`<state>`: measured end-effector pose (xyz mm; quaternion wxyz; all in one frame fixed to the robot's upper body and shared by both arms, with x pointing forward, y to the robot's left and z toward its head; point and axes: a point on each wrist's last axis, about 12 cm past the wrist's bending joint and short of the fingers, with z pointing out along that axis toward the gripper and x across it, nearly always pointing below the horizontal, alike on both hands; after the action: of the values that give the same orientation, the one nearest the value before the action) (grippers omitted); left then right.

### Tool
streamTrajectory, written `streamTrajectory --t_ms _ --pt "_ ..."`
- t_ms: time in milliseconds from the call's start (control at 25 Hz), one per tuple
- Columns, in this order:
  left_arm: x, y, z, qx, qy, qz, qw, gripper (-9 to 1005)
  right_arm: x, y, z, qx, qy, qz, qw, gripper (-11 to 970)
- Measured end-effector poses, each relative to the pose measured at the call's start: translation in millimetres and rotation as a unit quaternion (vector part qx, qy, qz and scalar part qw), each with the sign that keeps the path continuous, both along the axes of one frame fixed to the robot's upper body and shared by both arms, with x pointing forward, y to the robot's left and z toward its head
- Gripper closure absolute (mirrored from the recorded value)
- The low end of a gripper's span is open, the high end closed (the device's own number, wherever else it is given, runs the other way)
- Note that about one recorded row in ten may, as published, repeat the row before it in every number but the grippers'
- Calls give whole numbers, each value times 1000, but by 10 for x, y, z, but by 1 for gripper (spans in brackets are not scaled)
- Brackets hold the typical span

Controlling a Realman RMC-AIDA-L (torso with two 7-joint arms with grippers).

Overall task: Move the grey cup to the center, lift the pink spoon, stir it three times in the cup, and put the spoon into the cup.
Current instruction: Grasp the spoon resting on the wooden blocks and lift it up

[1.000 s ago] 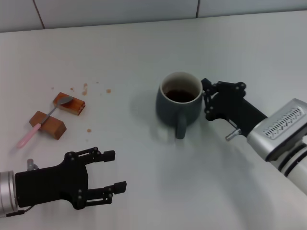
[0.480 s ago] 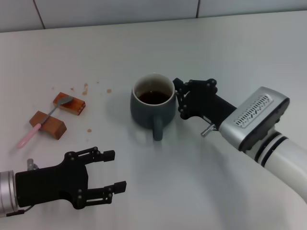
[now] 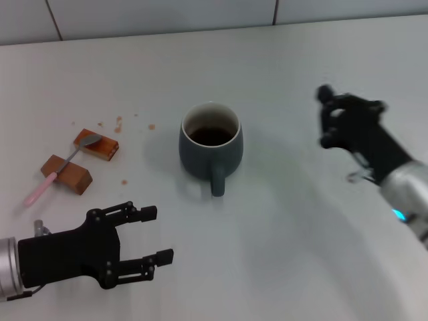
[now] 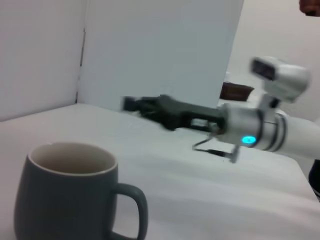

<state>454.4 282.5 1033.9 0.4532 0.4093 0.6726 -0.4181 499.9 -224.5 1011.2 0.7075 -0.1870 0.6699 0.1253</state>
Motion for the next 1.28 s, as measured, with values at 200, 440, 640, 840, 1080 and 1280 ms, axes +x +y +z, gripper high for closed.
streamTrajectory --t_ms 200,440,640,840,1080,1280 --pt "7 15 13 -5 -5 8 1000 200 -303 -372 115 101 -4 111 989 950" --pt "9 28 18 -8 -7 15 1000 200 -618 -607 219 79 28 271 959 948" --pt "-13 61 50 -32 -19 38 999 200 -651 -712 214 55 81 306 947 798" --pt "-92 172 179 -173 -24 141 974 200 -625 -708 187 45 95 306 946 622" --pt "-289 601 224 -345 50 302 887 200 -601 -702 192 42 95 307 946 481" --pt "-431 738 59 -394 139 370 830 200 -588 -717 201 35 92 307 947 344"
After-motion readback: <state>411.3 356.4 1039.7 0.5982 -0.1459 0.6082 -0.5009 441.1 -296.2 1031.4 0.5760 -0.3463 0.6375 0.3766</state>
